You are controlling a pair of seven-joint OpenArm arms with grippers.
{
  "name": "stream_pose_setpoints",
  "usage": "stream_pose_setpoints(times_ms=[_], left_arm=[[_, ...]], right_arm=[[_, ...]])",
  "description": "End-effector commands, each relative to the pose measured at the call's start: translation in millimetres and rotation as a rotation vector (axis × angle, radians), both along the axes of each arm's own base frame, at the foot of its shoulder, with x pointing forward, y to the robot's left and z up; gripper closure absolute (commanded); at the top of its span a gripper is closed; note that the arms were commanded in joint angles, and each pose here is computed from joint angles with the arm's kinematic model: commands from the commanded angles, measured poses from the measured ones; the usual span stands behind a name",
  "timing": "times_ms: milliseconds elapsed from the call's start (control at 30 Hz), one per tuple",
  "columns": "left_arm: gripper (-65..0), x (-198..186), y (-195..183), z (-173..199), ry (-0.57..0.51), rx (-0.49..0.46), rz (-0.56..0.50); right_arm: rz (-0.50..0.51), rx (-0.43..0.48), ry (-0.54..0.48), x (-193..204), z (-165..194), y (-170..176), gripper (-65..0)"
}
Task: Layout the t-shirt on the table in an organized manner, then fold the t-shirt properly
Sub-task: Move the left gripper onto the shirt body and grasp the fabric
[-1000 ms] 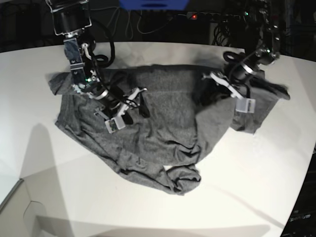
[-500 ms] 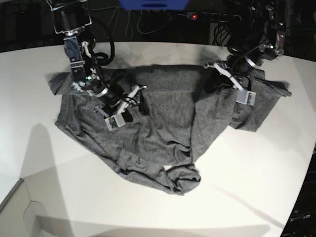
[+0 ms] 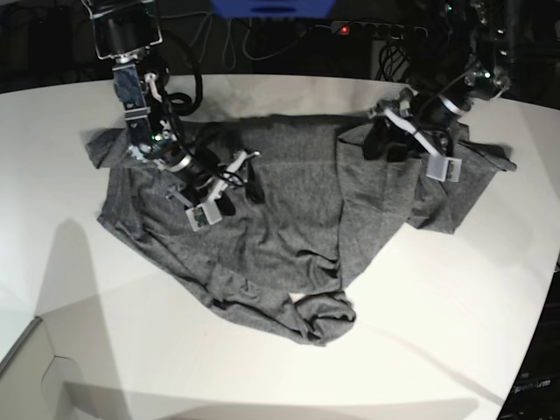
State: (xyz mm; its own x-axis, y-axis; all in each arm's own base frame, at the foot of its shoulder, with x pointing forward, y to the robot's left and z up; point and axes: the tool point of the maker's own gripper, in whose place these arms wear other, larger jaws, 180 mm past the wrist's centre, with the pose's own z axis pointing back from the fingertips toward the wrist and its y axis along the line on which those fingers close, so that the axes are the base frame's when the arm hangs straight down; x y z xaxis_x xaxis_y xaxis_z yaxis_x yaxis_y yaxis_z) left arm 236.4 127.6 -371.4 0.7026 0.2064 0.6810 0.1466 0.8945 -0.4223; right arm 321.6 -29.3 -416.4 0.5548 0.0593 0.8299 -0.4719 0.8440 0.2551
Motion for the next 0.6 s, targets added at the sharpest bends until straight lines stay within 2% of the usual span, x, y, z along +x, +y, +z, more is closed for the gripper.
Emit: stream_pose_setpoints(times_ms=[0, 100, 200, 300, 367, 567], left_arm=[[-26.6, 9, 7, 8, -0.032, 0.03, 0.047], [-26.6, 14, 12, 7, -0.04, 0.139, 0.103], [-26.6, 20, 1, 2, -0.047, 0.247, 0.071], [-26.6, 23, -14, -2, -0.07, 0.36, -0.006], [-26.6, 23, -19, -3, -0.076, 0.401, -0.029], [-26.6, 25, -6, -3, -0.071, 0.463, 0.022]], right_arm=[[0.0, 0.032, -0.056, 11, 17, 3, -37.0], [0.0, 0.032, -0.05, 8, 15, 3, -37.0], [0.0, 0.032, -0.048, 8, 15, 3, -37.0], [0.0, 0.032, -0.045, 7, 14, 3, -37.0], [0.0, 0.032, -0.045, 7, 14, 3, -37.0], [0.0, 0.032, -0.043, 6, 13, 3, -37.0]])
